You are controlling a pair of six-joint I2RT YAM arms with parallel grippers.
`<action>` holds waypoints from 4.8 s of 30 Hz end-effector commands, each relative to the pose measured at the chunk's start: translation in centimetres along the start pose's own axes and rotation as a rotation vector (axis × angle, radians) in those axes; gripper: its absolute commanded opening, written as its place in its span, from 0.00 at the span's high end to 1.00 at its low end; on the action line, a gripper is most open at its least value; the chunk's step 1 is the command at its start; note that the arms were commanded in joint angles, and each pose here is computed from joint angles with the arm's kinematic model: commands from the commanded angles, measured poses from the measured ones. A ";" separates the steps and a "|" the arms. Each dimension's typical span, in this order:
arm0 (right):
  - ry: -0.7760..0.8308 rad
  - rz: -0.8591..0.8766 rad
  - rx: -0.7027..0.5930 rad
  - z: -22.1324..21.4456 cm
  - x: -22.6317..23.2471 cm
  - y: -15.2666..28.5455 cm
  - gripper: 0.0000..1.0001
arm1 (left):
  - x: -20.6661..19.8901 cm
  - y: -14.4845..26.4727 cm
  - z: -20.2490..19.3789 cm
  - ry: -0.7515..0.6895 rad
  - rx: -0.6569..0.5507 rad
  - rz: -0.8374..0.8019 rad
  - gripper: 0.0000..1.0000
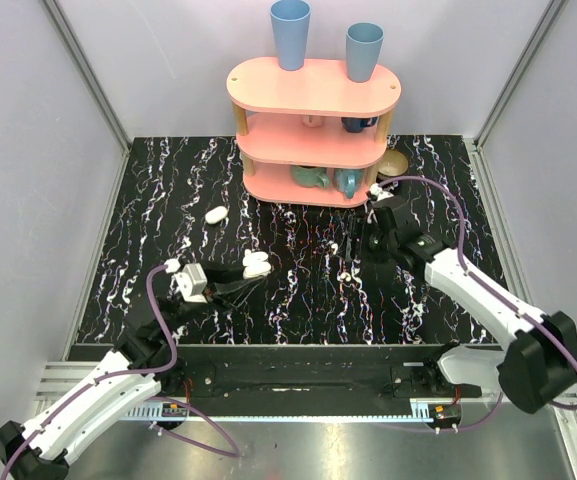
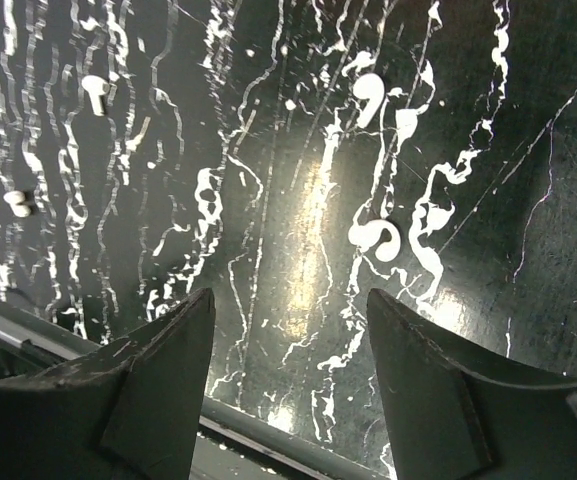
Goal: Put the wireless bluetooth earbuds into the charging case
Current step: Pick up the right earbud from the center of the board.
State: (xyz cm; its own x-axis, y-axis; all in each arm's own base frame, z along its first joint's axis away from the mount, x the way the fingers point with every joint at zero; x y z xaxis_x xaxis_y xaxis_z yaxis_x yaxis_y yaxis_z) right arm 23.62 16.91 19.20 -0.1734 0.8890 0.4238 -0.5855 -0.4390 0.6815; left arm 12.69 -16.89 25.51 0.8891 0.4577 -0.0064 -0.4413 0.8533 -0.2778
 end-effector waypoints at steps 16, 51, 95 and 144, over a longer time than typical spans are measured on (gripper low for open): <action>-0.088 -0.300 -0.073 4.6 -2.2 -6.6 0.25 | -0.1 -1.0 2.3 -0.015 -0.064 -0.018 1.00; -0.022 -0.351 0.129 3.0 -2.8 -13.9 0.45 | 0.6 -0.8 2.5 -0.034 -0.106 0.044 1.00; 0.081 -0.434 0.198 1.6 -3.2 -17.1 0.53 | 0.8 -0.8 2.4 -0.036 -0.102 0.058 1.00; 0.045 -0.461 0.205 0.6 -3.2 -16.4 0.57 | 0.9 -0.8 2.4 -0.033 -0.098 0.065 1.00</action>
State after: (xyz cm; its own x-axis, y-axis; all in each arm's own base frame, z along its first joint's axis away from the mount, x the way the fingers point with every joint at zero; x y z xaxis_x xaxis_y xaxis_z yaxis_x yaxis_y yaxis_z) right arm 34.91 21.16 6.94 -0.0175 0.9992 0.0367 -0.4466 -0.0407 0.8938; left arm 13.59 -16.90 26.18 0.8642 0.5028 -0.0167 -0.4829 0.8198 -0.3078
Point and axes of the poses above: each gripper's point midway between its finger pads, its own y axis back along the fingers, its own x axis along the line the jaws close on, z = x × y, the point moved 6 cm from there along y, back along the fingers, and after that the axes turned 1 degree about y, right-handed, at the moved point
